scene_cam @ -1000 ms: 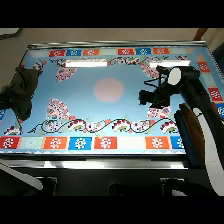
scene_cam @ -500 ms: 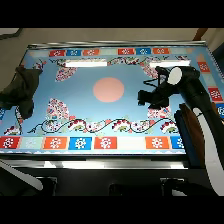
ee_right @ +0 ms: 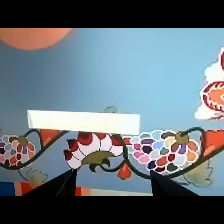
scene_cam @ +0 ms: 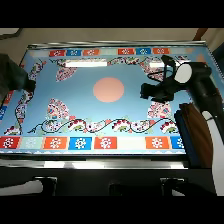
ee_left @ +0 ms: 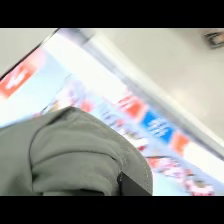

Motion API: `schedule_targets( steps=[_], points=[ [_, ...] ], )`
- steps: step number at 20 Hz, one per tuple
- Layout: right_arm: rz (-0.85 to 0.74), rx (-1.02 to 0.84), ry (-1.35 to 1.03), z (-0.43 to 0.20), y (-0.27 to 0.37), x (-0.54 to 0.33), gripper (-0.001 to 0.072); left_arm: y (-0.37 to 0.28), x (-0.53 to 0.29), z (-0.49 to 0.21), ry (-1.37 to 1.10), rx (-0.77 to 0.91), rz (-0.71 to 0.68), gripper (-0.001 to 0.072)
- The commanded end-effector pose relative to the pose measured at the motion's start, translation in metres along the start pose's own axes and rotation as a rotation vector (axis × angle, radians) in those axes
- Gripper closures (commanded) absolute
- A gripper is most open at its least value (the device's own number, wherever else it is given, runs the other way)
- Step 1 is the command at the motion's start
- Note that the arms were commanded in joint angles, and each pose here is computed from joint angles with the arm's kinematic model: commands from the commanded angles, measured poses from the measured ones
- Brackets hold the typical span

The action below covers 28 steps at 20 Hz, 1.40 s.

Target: Fold the shirts.

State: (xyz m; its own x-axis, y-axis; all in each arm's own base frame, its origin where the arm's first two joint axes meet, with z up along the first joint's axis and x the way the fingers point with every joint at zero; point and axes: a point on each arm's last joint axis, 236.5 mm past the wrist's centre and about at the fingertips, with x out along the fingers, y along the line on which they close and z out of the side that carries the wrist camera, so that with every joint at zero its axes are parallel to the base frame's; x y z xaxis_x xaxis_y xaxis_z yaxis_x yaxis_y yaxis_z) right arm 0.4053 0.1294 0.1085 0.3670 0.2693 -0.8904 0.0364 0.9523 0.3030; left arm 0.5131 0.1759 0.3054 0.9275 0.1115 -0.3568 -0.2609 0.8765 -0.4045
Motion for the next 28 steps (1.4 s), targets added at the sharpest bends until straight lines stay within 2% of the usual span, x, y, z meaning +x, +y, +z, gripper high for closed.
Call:
schedule_targets(
  steps=[1, 4, 7, 13, 17, 21, 25, 27, 28],
  points=[
    [-0.011, -0.077, -0.081, -0.001, 0.0, -0.045, 0.0147, -0.125, -0.129, 0.03, -0.153, 0.194, -0.195, 0.0673],
    [-0.01, -0.142, -0.141, -0.013, 0.001, -0.092, 0.0147, -0.2, -0.2, -0.012, -0.111, 0.269, -0.383, 0.0672],
    [-0.037, -0.168, -0.234, -0.02, -0.005, -0.135, 0.0146, -0.245, -0.228, -0.082, 0.027, 0.317, -0.551, 0.0672],
    [-0.118, -0.176, -0.338, -0.031, -0.026, -0.182, 0.0147, -0.272, -0.21, -0.264, 0.431, 0.427, -0.697, 0.0672],
    [-0.136, -0.149, -0.192, -0.056, -0.034, -0.161, 0.0147, -0.206, -0.179, -0.356, 0.662, 0.562, -0.535, 0.0672],
    [-0.131, -0.13, -0.02, -0.074, -0.04, -0.096, 0.0146, -0.119, -0.161, -0.435, 0.848, 0.758, -0.376, 0.0672],
    [0.005, -0.049, 0.119, -0.089, -0.022, 0.004, 0.0145, -0.056, -0.174, -0.51, 1.061, 0.794, -0.313, 0.067],
    [0.103, 0.037, 0.19, -0.095, -0.004, 0.047, 0.0138, -0.038, -0.18, -0.526, 1.122, 0.803, -0.284, 0.0666],
    [0.138, 0.078, 0.226, -0.097, 0.003, 0.065, 0.0137, -0.036, -0.179, -0.525, 1.126, 0.807, -0.275, 0.0627]
  ],
)
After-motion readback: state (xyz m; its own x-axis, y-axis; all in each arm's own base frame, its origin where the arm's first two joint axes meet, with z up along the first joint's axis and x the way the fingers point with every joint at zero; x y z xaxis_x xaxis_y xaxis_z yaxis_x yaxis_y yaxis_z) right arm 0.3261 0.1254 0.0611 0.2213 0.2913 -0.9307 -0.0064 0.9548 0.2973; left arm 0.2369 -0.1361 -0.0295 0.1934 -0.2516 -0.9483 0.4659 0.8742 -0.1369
